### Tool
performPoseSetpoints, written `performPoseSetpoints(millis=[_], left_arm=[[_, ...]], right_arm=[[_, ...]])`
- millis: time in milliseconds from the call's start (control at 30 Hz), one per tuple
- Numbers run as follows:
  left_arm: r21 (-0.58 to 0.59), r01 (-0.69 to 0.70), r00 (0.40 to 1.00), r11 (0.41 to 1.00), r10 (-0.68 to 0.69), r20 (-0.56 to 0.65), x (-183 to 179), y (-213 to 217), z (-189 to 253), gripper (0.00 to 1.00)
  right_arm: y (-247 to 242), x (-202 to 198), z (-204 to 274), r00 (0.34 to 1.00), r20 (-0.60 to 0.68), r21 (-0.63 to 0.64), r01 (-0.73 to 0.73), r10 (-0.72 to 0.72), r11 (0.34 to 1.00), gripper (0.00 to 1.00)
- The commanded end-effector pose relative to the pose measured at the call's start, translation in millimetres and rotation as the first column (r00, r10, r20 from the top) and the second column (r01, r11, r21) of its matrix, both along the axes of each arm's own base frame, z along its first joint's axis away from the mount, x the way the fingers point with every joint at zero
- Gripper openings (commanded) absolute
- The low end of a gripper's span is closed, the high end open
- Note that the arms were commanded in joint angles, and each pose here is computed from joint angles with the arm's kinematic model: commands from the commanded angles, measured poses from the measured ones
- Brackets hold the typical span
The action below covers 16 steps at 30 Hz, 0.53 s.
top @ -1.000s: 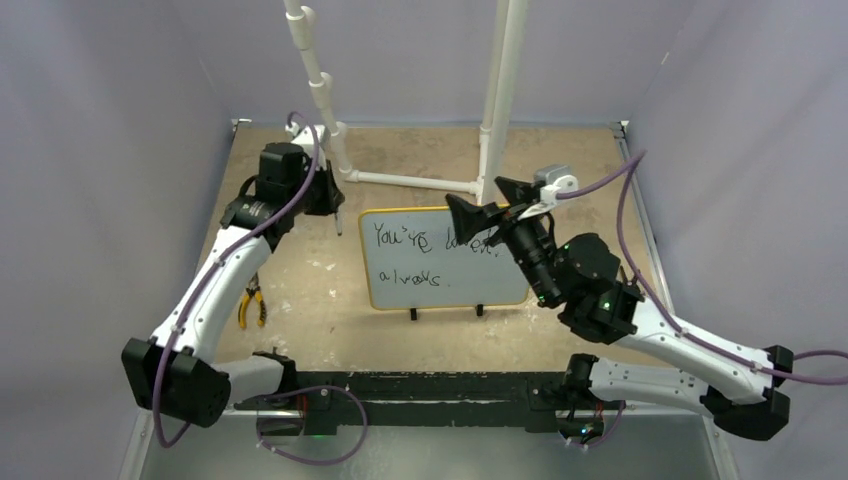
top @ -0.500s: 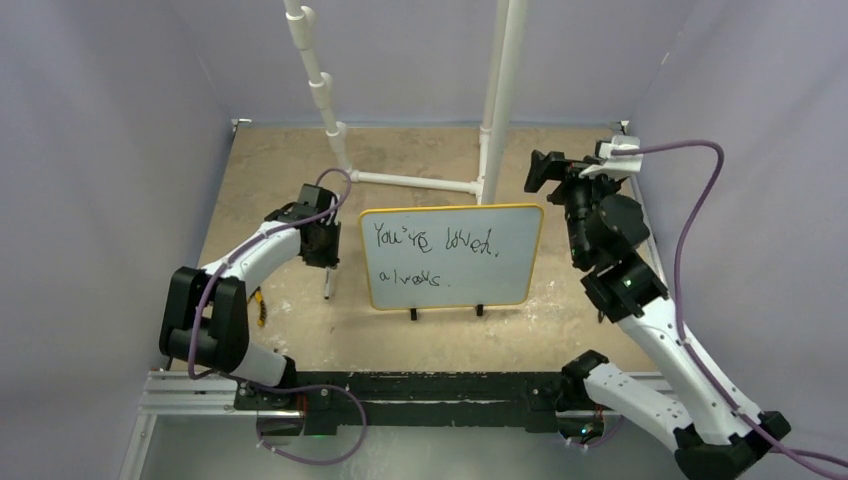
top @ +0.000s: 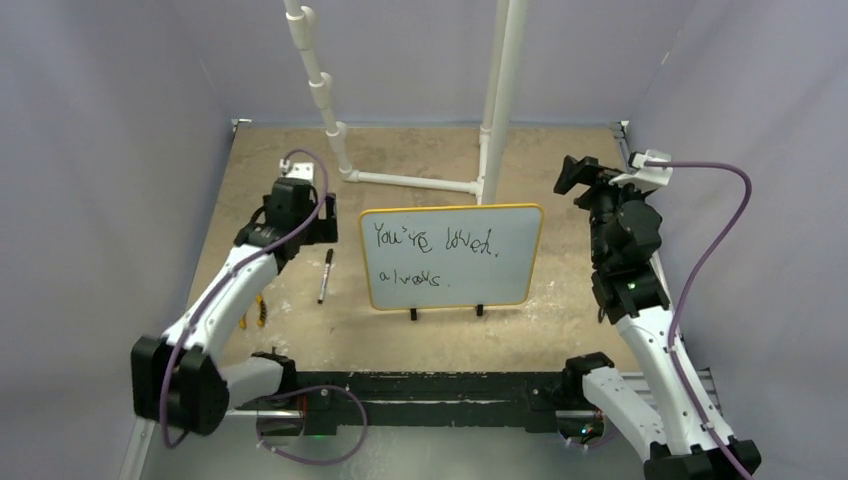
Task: Write a sentence on the whiteboard
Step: Reset both arms
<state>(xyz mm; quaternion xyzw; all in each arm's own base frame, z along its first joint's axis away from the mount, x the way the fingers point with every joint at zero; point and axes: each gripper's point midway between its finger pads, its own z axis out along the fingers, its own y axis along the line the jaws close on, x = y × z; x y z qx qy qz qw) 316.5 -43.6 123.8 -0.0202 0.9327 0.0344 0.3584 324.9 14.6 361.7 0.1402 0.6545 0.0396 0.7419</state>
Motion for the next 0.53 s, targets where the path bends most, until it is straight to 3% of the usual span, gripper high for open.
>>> performPoseSetpoints(millis=[0,67,167,300,500], left_arm=[[-0.052,-0.097,0.865,0.994,0.110,0.490,17.5,23.4,127.9,0.95],[-0.082,-0.086,0.760,0.993,0.119,0.639,4.1,29.2,172.1,0.97],[-0.100,-0.134,0.665,0.986,0.164,0.728,-11.8,44.1,199.1,0.98],[-0.099,-0.232,0.655,0.968,0.230,0.719,-19.5,61.5,191.8,0.99],[-0.096,-0.225,0.666,0.970,0.225,0.712,-18.5,59.8,187.4,0.99]], right_arm=[[5.1,-1.4,5.0,0.995,0.091,0.009,-0.041,0.040,0.999,0.99],[5.8,-4.1,3.4,0.993,0.110,0.004,-0.048,0.048,0.999,0.99],[4.1,-7.5,2.3,0.992,0.122,0.002,-0.043,0.042,0.999,0.99],[0.3,-12.7,6.7,0.989,0.144,0.004,-0.027,0.027,1.000,0.99],[-2.3,-13.8,6.8,0.990,0.142,0.002,-0.014,0.014,1.000,0.99]])
